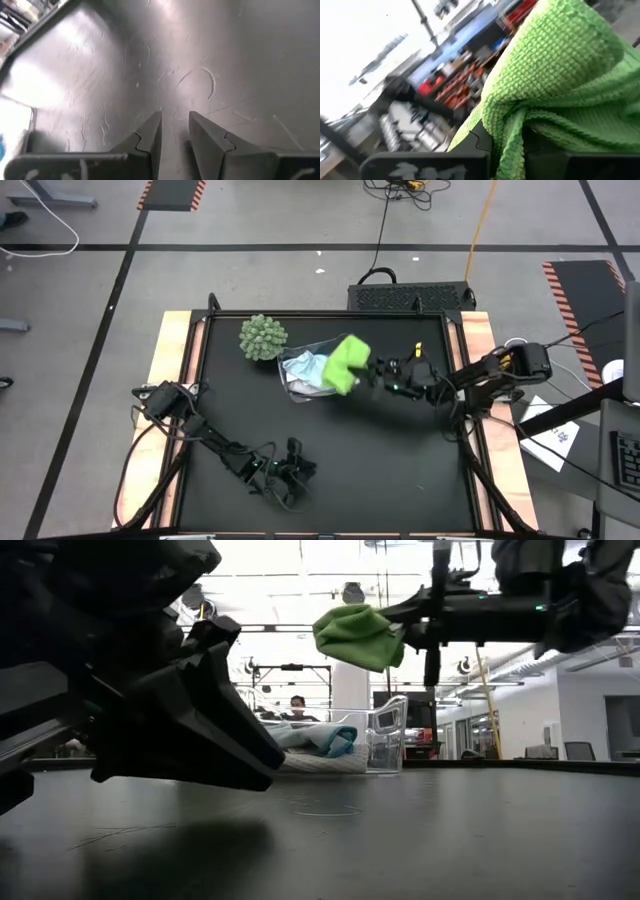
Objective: Fold microfiber towels
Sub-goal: Put the folded green towel into the transparent bin
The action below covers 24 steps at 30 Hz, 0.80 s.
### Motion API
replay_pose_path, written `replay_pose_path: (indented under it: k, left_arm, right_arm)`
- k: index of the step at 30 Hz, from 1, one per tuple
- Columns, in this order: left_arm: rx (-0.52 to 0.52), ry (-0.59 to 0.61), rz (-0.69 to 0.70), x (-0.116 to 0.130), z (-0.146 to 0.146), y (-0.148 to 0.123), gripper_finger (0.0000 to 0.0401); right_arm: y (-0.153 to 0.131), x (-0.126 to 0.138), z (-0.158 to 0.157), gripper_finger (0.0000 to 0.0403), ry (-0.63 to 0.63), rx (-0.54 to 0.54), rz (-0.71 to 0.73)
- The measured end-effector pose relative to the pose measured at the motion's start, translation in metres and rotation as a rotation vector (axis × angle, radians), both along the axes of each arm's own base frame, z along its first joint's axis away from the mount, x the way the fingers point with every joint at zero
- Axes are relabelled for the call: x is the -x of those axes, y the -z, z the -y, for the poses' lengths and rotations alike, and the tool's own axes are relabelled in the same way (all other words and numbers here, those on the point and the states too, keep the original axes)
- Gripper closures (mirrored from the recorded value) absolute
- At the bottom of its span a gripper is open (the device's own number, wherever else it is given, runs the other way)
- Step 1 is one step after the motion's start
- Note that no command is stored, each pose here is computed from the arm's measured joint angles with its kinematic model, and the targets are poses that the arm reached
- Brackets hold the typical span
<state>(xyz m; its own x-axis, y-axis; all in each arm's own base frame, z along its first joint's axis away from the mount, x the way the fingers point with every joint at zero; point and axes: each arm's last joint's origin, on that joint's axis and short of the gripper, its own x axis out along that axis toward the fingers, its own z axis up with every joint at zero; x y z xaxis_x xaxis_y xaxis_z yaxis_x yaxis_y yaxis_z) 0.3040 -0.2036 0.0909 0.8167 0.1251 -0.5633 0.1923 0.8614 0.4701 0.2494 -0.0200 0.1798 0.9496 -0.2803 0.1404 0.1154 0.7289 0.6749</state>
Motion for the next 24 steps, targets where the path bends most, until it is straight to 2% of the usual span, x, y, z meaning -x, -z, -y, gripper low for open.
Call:
replay_pose_path:
  k: [6, 13, 18, 24]
  left_arm:
    - [-0.039, 0.03, -0.003, 0.0, 0.0, 0.0, 0.03]
    - [-0.041, 0.061, -0.018, -0.004, -0.003, 0.0, 0.03]
    - [-0.03, 0.074, -0.029, -0.005, -0.005, 0.001, 0.03]
    - [-0.029, 0.086, -0.037, -0.004, -0.005, 0.001, 0.03]
  right_arm:
    - [-0.015, -0.018, 0.028, 0.0391, 0.104, 0.023, -0.038]
    - [-0.023, -0.059, 0.037, 0.039, 0.108, 0.023, -0.147]
    - [0.004, -0.088, 0.041, 0.039, 0.094, -0.055, -0.181]
    - [0.034, -0.106, 0.045, 0.039, 0.091, -0.125, -0.042]
